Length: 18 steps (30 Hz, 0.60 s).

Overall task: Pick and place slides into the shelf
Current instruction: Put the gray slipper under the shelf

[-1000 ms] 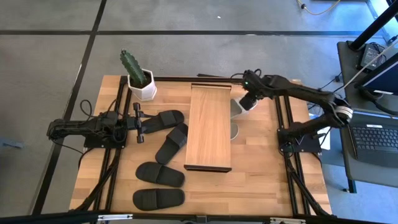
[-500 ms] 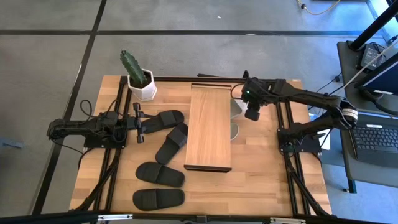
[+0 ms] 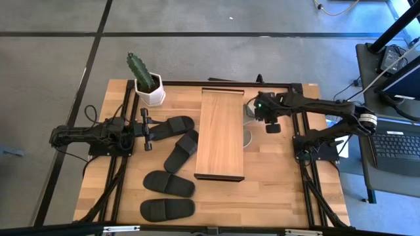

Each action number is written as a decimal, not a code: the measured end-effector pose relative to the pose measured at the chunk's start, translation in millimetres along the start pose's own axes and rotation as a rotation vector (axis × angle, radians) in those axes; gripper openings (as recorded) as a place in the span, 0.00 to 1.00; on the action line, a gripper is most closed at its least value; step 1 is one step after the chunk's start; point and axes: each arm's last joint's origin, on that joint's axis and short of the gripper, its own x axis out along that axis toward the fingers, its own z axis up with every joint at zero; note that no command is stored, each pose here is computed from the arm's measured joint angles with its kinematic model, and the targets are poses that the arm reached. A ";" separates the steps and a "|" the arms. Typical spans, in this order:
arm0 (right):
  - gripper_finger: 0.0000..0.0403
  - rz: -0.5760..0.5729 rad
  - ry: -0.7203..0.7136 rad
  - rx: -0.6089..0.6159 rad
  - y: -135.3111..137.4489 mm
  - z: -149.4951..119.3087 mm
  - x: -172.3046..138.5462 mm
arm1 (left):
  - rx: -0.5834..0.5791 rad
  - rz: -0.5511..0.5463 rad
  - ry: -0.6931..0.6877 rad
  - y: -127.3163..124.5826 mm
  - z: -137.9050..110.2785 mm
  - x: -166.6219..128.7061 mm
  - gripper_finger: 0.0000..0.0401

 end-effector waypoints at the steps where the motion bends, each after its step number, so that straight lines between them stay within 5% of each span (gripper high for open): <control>1: 0.37 -0.012 0.022 -0.007 3.1 -2.9 6.2 | 0.000 0.000 0.000 0.0 0.0 0.0 0.37; 18: 0.37 -0.138 0.026 0.031 9.7 -20.3 53.7 | 0.002 0.000 0.000 0.0 0.0 0.0 0.37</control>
